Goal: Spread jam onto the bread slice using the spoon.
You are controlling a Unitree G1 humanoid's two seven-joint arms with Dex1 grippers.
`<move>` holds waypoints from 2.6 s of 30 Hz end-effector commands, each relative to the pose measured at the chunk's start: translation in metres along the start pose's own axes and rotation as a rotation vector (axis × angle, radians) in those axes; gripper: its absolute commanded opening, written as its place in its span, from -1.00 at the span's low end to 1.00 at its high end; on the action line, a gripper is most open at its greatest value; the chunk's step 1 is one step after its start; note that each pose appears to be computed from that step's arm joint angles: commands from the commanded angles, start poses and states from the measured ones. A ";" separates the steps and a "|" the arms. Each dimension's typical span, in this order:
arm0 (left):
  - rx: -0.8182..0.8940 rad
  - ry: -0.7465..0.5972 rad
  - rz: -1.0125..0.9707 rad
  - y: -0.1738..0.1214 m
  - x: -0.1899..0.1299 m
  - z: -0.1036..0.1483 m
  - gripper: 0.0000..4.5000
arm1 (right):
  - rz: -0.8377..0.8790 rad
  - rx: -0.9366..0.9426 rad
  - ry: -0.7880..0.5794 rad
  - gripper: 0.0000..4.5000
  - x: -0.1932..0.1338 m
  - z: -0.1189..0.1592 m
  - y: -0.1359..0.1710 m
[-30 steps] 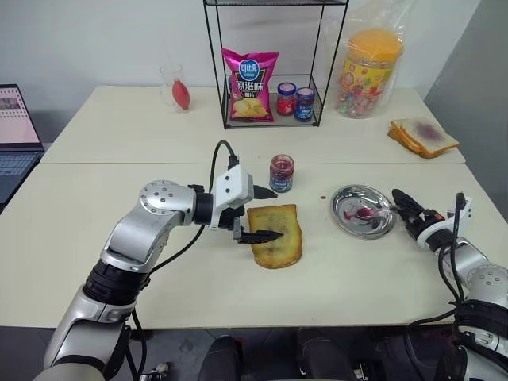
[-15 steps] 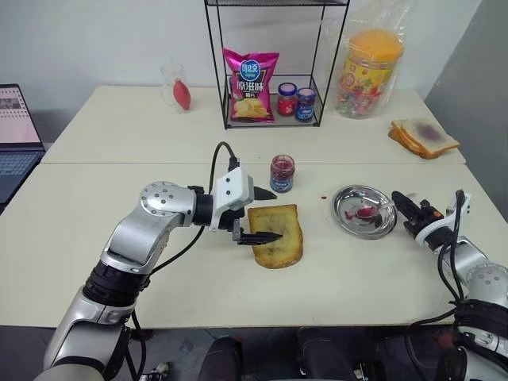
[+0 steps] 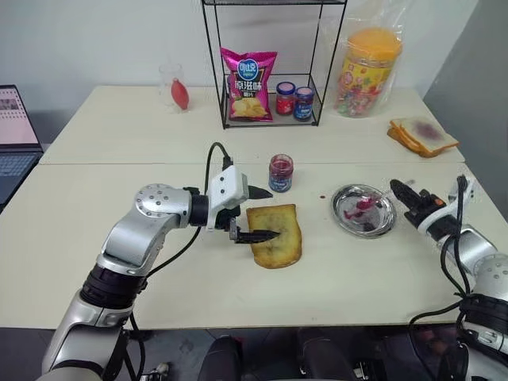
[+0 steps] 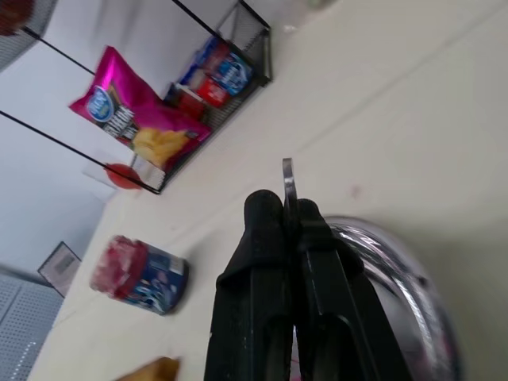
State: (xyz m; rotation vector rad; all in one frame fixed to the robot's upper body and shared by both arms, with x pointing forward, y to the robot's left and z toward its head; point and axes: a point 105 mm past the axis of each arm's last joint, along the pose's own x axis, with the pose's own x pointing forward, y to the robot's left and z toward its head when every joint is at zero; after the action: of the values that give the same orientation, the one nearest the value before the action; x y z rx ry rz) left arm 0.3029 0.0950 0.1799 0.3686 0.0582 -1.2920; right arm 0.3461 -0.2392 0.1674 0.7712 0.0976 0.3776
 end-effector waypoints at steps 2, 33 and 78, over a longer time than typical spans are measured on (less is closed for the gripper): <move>-0.029 -0.044 0.164 0.016 -0.023 0.001 1.00 | 0.220 -0.076 -0.010 -0.99 0.017 0.020 0.074; -0.171 -0.101 0.463 0.006 -0.043 -0.017 1.00 | 0.398 -0.762 0.090 -0.99 0.134 -0.046 0.147; -0.159 -0.098 0.449 0.009 -0.035 -0.020 1.00 | 0.178 -0.161 0.244 -0.99 0.155 -0.053 0.136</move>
State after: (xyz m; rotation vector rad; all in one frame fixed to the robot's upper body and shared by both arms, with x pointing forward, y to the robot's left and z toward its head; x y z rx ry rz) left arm 0.3053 0.1383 0.1615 0.1419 0.0410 -0.8368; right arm 0.4393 -0.0592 0.1993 0.5270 0.3088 0.6081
